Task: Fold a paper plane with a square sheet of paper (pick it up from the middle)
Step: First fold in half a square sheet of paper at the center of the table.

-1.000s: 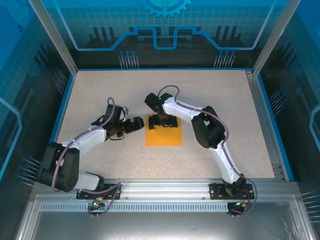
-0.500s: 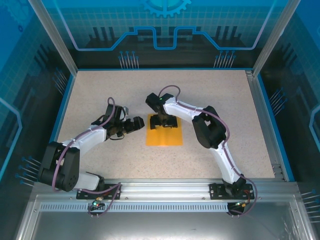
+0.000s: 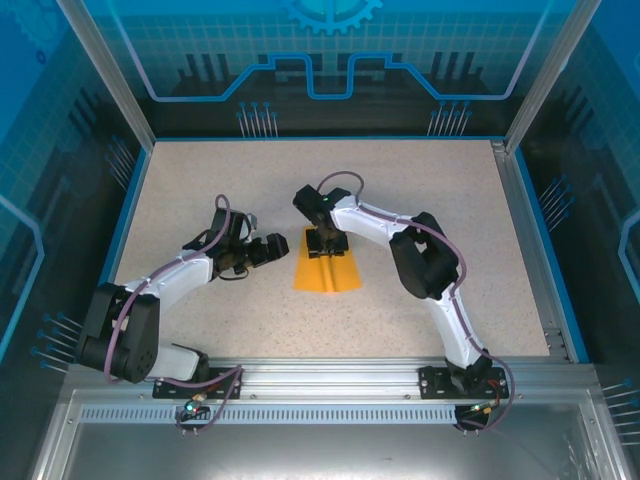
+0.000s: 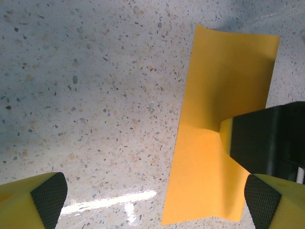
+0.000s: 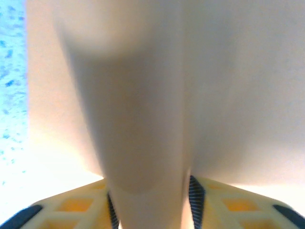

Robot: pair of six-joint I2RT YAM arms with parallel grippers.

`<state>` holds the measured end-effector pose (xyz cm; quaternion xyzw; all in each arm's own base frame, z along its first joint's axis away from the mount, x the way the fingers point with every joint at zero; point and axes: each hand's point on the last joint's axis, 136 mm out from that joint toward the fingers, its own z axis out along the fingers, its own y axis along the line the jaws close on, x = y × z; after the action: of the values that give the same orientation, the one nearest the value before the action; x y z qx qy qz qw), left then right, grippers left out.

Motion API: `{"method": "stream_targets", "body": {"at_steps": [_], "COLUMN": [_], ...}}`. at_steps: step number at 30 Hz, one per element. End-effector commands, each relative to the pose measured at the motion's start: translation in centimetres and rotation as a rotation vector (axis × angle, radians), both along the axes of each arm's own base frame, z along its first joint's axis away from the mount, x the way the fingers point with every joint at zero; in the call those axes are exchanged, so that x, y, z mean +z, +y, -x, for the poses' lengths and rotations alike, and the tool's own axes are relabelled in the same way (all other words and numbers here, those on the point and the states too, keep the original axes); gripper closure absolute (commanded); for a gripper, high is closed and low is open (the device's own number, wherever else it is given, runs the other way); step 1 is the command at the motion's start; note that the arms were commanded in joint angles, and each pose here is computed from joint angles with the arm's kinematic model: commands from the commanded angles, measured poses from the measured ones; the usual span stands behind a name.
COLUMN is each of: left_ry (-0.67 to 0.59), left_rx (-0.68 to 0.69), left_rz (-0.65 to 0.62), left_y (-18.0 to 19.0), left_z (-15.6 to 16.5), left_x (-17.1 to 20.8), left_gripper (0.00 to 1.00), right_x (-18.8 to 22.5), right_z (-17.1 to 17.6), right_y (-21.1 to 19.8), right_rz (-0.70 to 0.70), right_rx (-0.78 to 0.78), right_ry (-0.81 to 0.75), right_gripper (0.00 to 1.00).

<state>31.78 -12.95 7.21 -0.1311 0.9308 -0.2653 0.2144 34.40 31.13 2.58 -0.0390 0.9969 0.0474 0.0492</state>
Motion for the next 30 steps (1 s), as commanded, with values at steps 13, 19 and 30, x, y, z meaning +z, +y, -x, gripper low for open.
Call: {"method": "stream_targets", "body": {"at_steps": [13,19,30], "left_ry": [-0.008,-0.035,0.072], "left_rx": [-0.019,-0.090,-0.138], "left_rz": [0.226,0.365,0.417], "left_y": [-1.5,-2.7,-4.4], "left_z": [-1.7,-2.2,-1.9], "left_x": [3.4,5.6,2.8], "left_gripper": [0.01,0.01,0.01], "right_x": [10.8,9.8,2.0], "right_z": [-0.2,-0.4,0.1], "right_y": [5.5,4.0,0.2], "right_rz": [-0.748,-0.893,-0.749], "right_rx": [0.040,0.039,-0.013], "right_ry": [-0.039,0.022,0.111], "right_gripper": [0.71,0.67,0.61]}}
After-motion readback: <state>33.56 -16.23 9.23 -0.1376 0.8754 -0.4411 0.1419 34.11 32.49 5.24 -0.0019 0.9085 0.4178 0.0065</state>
